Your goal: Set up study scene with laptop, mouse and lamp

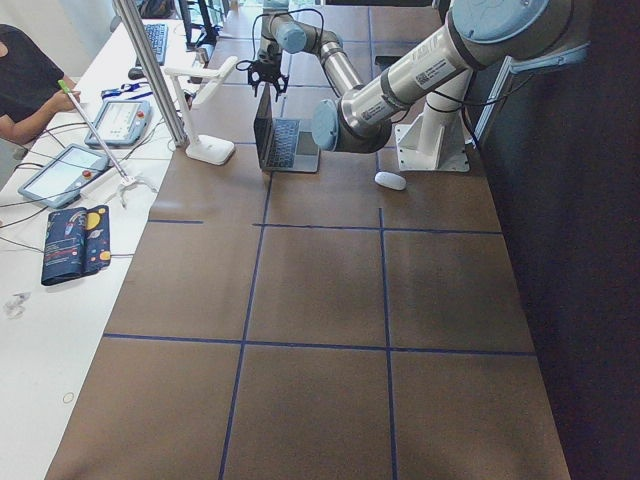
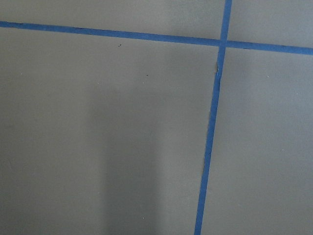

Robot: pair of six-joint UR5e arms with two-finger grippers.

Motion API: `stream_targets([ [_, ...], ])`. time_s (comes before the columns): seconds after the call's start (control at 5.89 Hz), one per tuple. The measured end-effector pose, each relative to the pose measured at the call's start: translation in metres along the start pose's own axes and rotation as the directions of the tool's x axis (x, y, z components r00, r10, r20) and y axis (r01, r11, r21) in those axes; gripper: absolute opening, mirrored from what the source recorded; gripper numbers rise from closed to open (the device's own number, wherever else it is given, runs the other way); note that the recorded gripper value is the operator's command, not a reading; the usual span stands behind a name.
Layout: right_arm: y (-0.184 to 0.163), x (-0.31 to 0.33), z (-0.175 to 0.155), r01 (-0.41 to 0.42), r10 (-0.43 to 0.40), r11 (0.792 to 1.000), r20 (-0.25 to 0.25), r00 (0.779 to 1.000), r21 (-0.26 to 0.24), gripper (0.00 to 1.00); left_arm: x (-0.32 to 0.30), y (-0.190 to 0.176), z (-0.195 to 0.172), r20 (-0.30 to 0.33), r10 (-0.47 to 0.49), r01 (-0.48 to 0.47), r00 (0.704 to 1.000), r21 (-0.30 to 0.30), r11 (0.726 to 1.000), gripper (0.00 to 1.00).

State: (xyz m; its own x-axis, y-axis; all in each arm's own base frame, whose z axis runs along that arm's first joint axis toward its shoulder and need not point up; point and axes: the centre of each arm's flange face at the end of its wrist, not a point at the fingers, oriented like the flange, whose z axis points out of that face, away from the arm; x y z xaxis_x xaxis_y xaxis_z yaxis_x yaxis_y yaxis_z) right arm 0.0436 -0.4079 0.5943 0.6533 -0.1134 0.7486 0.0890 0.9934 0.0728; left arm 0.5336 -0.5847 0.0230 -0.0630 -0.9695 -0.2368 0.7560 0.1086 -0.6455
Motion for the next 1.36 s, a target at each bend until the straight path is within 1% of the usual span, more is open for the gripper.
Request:
stream_targets([
  [0.17, 0.000, 0.000, 0.000, 0.000, 0.000, 1.000, 0.000, 1.000, 0.000, 1.00, -0.021, -0.016, -0.016, 0.006, 0.081, -0.080, 0.997, -0.039, 0.996, 1.00],
  [0.34, 0.000, -0.001, -0.001, 0.001, -0.001, 1.000, 0.000, 1.000, 0.003, 1.00, -0.044, -0.038, -0.029, -0.005, 0.148, -0.148, 0.989, -0.079, 0.986, 1.00],
  [0.51, 0.000, -0.004, -0.004, 0.006, -0.006, 1.000, 0.001, 1.000, 0.007, 1.00, -0.066, -0.059, -0.039, -0.024, 0.208, -0.209, 0.978, -0.106, 0.972, 1.00],
  [0.68, -0.001, -0.008, -0.005, 0.013, -0.013, 1.000, 0.008, 1.000, 0.010, 1.00, -0.095, -0.074, -0.040, -0.035, 0.288, -0.291, 0.957, -0.126, 0.949, 1.00],
  [0.85, -0.001, -0.014, -0.003, 0.022, -0.022, 1.000, 0.024, 0.999, 0.005, 1.00, -0.135, -0.086, -0.034, -0.041, 0.395, -0.396, 0.918, -0.145, 0.907, 1.00],
  [1.02, -0.002, -0.021, 0.001, 0.036, -0.036, 0.999, 0.038, 0.999, -0.004, 1.00, -0.176, -0.105, -0.033, -0.057, 0.507, -0.509, 0.860, -0.163, 0.845, 1.00],
  [1.19, -0.001, -0.032, 0.003, 0.056, -0.056, 0.998, 0.048, 0.997, -0.009, 1.00, -0.214, -0.129, -0.036, -0.077, 0.616, -0.619, 0.784, -0.178, 0.765, 1.00],
  [1.36, 0.004, -0.047, 0.003, 0.067, -0.066, 0.998, 0.054, 0.996, -0.010, 1.00, -0.245, -0.144, -0.033, -0.079, 0.707, -0.707, 0.703, -0.190, 0.681, 1.00],
])
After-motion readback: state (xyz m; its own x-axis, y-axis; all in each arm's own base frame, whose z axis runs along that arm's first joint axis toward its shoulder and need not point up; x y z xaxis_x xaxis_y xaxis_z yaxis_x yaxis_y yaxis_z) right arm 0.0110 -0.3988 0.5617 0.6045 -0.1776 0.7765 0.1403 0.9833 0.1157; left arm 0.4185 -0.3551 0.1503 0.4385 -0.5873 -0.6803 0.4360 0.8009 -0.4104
